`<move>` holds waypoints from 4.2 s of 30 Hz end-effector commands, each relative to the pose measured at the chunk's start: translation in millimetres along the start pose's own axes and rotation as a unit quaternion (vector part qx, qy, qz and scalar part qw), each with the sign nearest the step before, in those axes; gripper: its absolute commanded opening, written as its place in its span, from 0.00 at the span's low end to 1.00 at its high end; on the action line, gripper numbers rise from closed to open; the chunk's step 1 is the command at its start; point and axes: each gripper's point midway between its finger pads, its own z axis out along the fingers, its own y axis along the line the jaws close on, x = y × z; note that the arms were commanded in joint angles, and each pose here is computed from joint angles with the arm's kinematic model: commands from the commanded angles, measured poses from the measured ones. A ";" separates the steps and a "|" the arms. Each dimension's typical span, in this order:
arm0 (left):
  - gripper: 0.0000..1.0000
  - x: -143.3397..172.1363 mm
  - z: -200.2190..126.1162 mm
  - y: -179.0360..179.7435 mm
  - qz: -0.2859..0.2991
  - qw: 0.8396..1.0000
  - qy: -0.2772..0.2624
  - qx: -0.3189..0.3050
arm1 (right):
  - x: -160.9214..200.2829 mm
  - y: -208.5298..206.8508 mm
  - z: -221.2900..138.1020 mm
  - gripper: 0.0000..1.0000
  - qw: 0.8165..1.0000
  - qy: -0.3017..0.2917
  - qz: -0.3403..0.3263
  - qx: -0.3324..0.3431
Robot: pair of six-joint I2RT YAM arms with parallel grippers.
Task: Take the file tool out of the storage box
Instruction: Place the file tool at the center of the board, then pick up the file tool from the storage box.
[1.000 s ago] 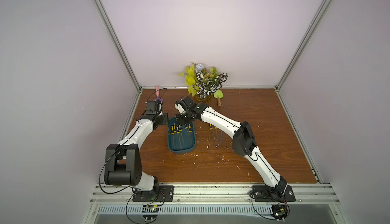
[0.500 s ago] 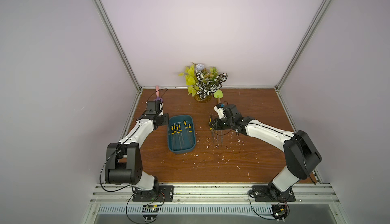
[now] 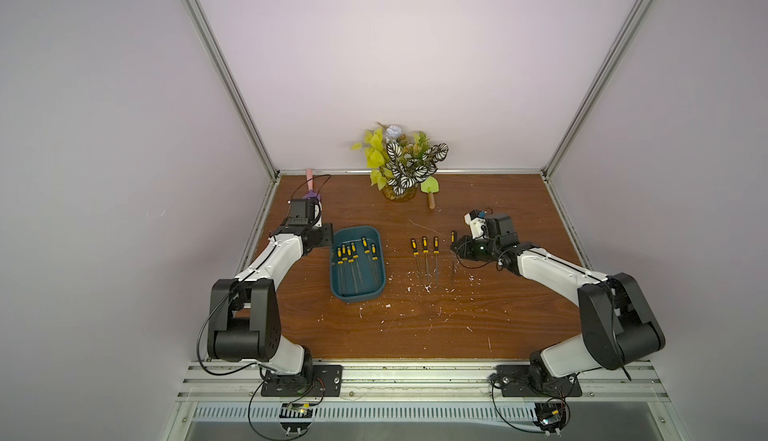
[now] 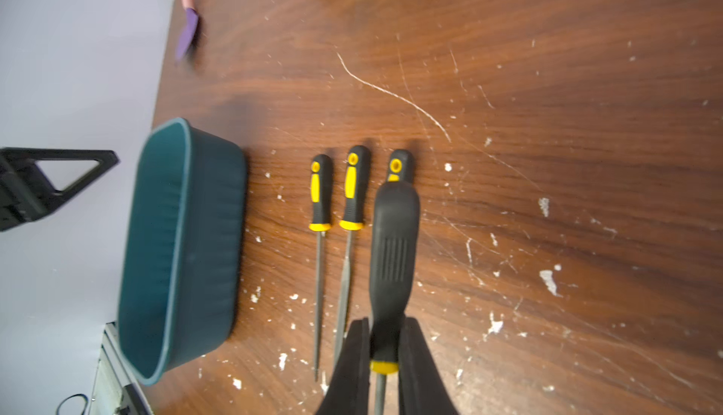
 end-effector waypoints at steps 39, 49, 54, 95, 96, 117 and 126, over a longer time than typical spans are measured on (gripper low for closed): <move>0.58 1.1 5.6 5.3 -0.001 1.000 0.013 -0.004 | -51.3 9.1 13.7 0.31 0.992 -0.036 -0.077 0.094; 0.58 -1.9 0.7 8.5 -0.008 1.000 0.000 -0.014 | -33.3 188.3 66.0 0.33 0.975 -0.006 -0.221 -0.020; 0.58 -4.8 -2.7 11.2 -0.013 1.000 -0.009 -0.022 | -12.3 235.5 114.7 0.33 0.961 0.027 -0.276 -0.019; 0.59 -15.2 -14.9 27.1 -0.044 0.998 -0.035 -0.024 | 18.2 221.5 218.8 0.35 0.949 0.080 -0.285 0.108; 0.59 -15.2 -14.9 26.7 -0.044 0.998 -0.035 -0.024 | 20.1 220.5 219.7 0.35 0.949 0.083 -0.284 0.109; 0.59 -16.6 -14.7 25.9 -0.043 0.998 -0.035 -0.021 | 45.1 247.4 207.9 0.34 0.945 0.112 -0.299 0.069; 0.59 -16.3 -14.2 26.1 -0.044 0.998 -0.035 -0.021 | 4.5 273.4 178.9 0.35 0.948 0.044 -0.307 0.066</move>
